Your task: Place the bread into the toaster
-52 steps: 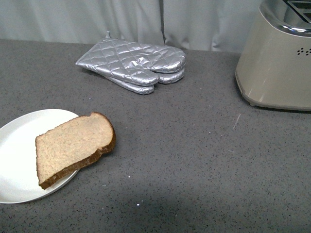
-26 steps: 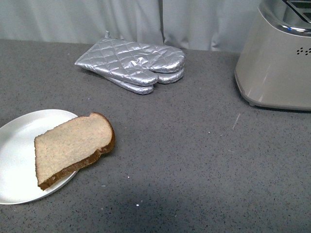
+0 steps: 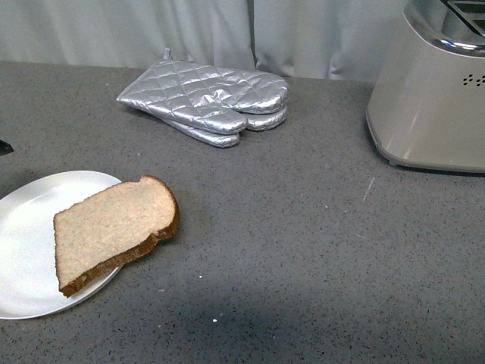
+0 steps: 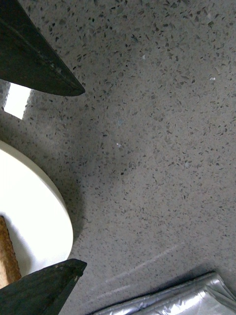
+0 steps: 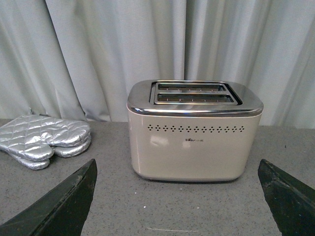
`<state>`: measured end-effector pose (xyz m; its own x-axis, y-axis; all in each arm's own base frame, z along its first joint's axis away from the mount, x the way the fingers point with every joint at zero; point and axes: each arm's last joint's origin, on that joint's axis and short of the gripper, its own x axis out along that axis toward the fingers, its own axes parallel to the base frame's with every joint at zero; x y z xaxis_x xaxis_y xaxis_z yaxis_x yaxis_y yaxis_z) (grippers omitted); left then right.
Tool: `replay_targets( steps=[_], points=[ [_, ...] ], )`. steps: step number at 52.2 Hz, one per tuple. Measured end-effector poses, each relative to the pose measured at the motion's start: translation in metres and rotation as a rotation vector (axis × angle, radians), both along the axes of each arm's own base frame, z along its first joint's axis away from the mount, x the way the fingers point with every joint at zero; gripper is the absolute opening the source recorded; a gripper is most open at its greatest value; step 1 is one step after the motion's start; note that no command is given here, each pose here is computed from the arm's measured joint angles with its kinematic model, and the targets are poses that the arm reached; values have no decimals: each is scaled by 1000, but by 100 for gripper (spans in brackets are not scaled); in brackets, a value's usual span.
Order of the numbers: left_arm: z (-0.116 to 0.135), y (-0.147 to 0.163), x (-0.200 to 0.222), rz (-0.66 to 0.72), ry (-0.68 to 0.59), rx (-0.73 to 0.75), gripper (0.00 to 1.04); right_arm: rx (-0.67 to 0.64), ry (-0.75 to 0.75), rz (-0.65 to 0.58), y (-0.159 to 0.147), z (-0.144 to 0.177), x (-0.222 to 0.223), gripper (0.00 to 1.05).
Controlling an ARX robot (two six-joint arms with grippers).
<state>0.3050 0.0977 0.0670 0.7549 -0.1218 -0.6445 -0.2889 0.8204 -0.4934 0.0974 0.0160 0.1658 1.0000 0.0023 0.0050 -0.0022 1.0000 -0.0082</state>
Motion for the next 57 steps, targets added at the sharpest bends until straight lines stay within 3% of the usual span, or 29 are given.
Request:
replay_targets(
  steps=[19,31,42,57],
  points=[
    [-7,15,-5,-122,78,102,98,0,0,0,0,0,0,95],
    [-12,-1,-9,-329,163,179,98,0,0,0,0,0,0,95],
    [-13,-9,-8,-416,191,249,98,0,0,0,0,0,0,95],
    [-16,-14,-10,-485,224,292,59,0,0,0,0,0,0,95]
  ],
)
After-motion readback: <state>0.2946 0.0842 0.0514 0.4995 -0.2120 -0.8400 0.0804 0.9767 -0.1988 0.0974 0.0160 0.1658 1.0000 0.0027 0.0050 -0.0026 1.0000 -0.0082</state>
